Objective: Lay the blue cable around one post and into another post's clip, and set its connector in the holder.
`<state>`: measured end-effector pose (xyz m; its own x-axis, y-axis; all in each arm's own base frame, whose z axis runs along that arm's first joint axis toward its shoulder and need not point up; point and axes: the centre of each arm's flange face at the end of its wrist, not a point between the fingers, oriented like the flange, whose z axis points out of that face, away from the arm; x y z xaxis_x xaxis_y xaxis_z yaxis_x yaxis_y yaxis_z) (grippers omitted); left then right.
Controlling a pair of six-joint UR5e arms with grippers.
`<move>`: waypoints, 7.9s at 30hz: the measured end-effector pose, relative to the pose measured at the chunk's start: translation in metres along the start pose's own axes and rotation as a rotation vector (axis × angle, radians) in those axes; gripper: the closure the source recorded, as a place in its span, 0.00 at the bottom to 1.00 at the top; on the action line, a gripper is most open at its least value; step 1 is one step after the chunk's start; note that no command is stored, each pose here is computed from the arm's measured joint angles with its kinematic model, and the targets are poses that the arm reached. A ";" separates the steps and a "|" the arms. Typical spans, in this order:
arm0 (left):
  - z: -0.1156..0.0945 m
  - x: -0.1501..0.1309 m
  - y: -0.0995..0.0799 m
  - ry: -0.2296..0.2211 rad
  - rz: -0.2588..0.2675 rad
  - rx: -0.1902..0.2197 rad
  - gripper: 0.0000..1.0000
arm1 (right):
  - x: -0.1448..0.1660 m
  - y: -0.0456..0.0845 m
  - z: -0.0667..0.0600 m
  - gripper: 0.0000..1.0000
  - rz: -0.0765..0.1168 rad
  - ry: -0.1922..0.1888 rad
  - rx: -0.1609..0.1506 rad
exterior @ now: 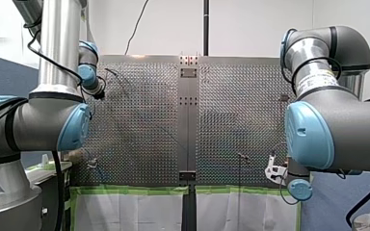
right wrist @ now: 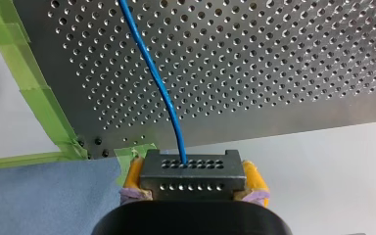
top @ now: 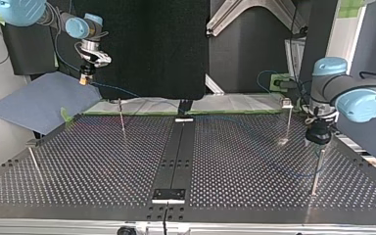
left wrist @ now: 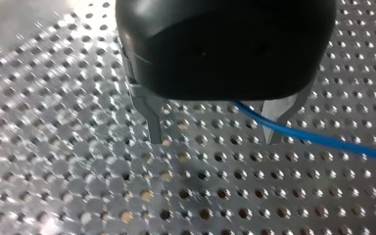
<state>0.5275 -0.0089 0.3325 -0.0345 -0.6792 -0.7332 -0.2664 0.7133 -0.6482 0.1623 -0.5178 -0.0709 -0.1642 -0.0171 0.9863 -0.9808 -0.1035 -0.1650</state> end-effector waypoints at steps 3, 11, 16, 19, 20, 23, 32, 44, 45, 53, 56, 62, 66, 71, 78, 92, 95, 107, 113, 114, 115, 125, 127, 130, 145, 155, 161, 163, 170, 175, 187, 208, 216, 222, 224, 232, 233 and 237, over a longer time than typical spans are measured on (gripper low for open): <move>-0.004 -0.004 -0.003 -0.010 -0.005 0.004 0.00 | 0.000 0.000 0.000 1.00 0.001 0.000 0.000; -0.010 -0.013 -0.009 -0.040 -0.007 0.010 0.00 | 0.000 0.000 0.000 1.00 0.004 0.000 0.000; -0.016 -0.016 -0.014 -0.049 -0.003 0.015 0.00 | 0.000 0.000 0.000 1.00 0.007 0.000 0.000; -0.019 -0.017 -0.016 -0.052 -0.001 0.019 0.00 | 0.000 0.000 0.000 1.00 0.007 0.000 0.000; -0.020 -0.017 -0.017 -0.052 0.001 0.021 0.00 | 0.000 0.000 0.000 1.00 0.008 0.000 0.000; -0.025 -0.017 -0.022 -0.050 0.009 0.027 0.00 | 0.000 0.001 0.000 1.00 0.010 0.000 -0.001; -0.039 -0.009 -0.024 -0.034 0.021 0.031 0.00 | 0.000 0.001 0.000 1.00 0.012 0.001 -0.002; -0.064 -0.016 -0.033 -0.056 0.040 0.014 0.00 | 0.000 0.001 0.001 1.00 0.017 0.002 -0.001; -0.067 -0.017 -0.033 -0.060 0.046 0.008 0.00 | 0.000 0.001 0.001 1.00 0.017 0.002 -0.001; -0.097 -0.040 -0.038 -0.113 0.111 -0.062 0.00 | 0.000 0.001 0.001 1.00 0.020 0.002 -0.001; -0.107 -0.055 -0.045 -0.142 0.136 -0.076 0.00 | 0.000 0.000 0.001 1.00 0.020 0.002 0.000; -0.130 -0.083 -0.069 -0.189 0.188 -0.063 0.00 | 0.000 -0.001 0.001 1.00 0.021 0.002 0.003; -0.146 -0.097 -0.087 -0.206 0.220 -0.036 0.00 | 0.000 -0.001 0.001 1.00 0.021 0.003 0.003; -0.169 -0.108 -0.115 -0.208 0.265 0.029 0.00 | 0.000 -0.002 0.003 1.00 0.021 0.002 0.005; -0.198 -0.112 -0.145 -0.183 0.327 0.115 0.00 | 0.000 -0.003 0.003 1.00 0.022 0.000 0.006; -0.201 -0.084 -0.142 -0.040 0.467 0.061 0.00 | 0.000 -0.003 0.003 1.00 0.022 -0.002 0.006; -0.202 -0.083 -0.143 -0.036 0.489 0.056 0.00 | 0.000 -0.003 0.003 1.00 0.022 -0.002 0.006; -0.203 -0.081 -0.146 -0.042 0.497 0.070 0.00 | 0.000 -0.003 0.003 1.00 0.027 -0.004 0.007; -0.203 -0.079 -0.147 -0.035 0.497 0.070 0.00 | 0.000 -0.003 0.003 1.00 0.028 -0.006 0.009; -0.203 -0.078 -0.147 -0.034 0.498 0.068 0.00 | 0.000 -0.003 0.003 1.00 0.028 -0.006 0.009; -0.203 -0.078 -0.147 -0.033 0.498 0.066 0.00 | 0.000 -0.003 0.003 1.00 0.028 -0.006 0.010; -0.208 -0.067 -0.134 0.026 0.509 -0.014 0.00 | -0.001 -0.004 0.002 1.00 0.031 -0.008 0.013; -0.210 -0.067 -0.131 0.032 0.516 -0.038 0.00 | -0.001 -0.004 0.002 1.00 0.031 -0.008 0.013; -0.211 -0.068 -0.127 0.031 0.523 -0.071 0.00 | -0.001 -0.005 0.002 1.00 0.031 -0.009 0.014; -0.217 -0.077 -0.118 -0.012 0.541 -0.180 0.00 | -0.001 -0.006 0.002 1.00 0.031 -0.010 0.021; -0.217 -0.076 -0.118 -0.012 0.545 -0.183 0.00 | -0.001 -0.008 0.002 1.00 0.029 -0.011 0.025; -0.216 -0.075 -0.118 -0.011 0.547 -0.183 0.00 | -0.001 -0.008 0.002 1.00 0.029 -0.011 0.024; -0.216 -0.075 -0.118 -0.011 0.547 -0.183 0.00 | -0.001 -0.008 0.002 1.00 0.029 -0.011 0.024; -0.216 -0.075 -0.118 -0.010 0.549 -0.182 0.00 | -0.001 -0.008 0.002 1.00 0.030 -0.010 0.024; -0.217 -0.075 -0.119 -0.011 0.550 -0.181 0.00 | -0.001 -0.008 0.002 1.00 0.030 -0.010 0.025; -0.220 -0.072 -0.125 -0.019 0.576 -0.135 0.00 | -0.001 -0.008 0.002 1.00 0.031 -0.010 0.025; -0.239 -0.023 -0.139 -0.013 0.626 0.158 0.00 | -0.003 -0.020 -0.001 1.00 0.010 -0.015 0.055; -0.226 0.036 -0.133 0.105 0.641 0.265 0.00 | -0.003 -0.024 -0.001 1.00 0.010 -0.014 0.064; -0.219 0.079 -0.120 0.170 0.652 0.271 0.00 | -0.003 -0.024 -0.001 1.00 0.011 -0.016 0.064; -0.217 0.093 -0.114 0.188 0.647 0.263 0.00 | -0.003 -0.024 -0.001 1.00 0.011 -0.017 0.064; -0.216 0.144 -0.091 0.250 0.641 0.226 0.00 | -0.004 -0.024 0.000 1.00 0.010 -0.020 0.064; -0.216 0.149 -0.090 0.254 0.643 0.224 0.00 | -0.004 -0.024 0.000 1.00 0.010 -0.021 0.064; -0.215 0.167 -0.087 0.260 0.651 0.218 0.00 | -0.004 -0.026 0.000 1.00 0.009 -0.020 0.066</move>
<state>0.3380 -0.2213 0.3102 -0.3554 -0.1059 -0.9287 0.0827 0.9861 -0.1441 0.1879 -0.5153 -0.0702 -0.1702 -0.0383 0.9847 -0.9701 -0.1689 -0.1743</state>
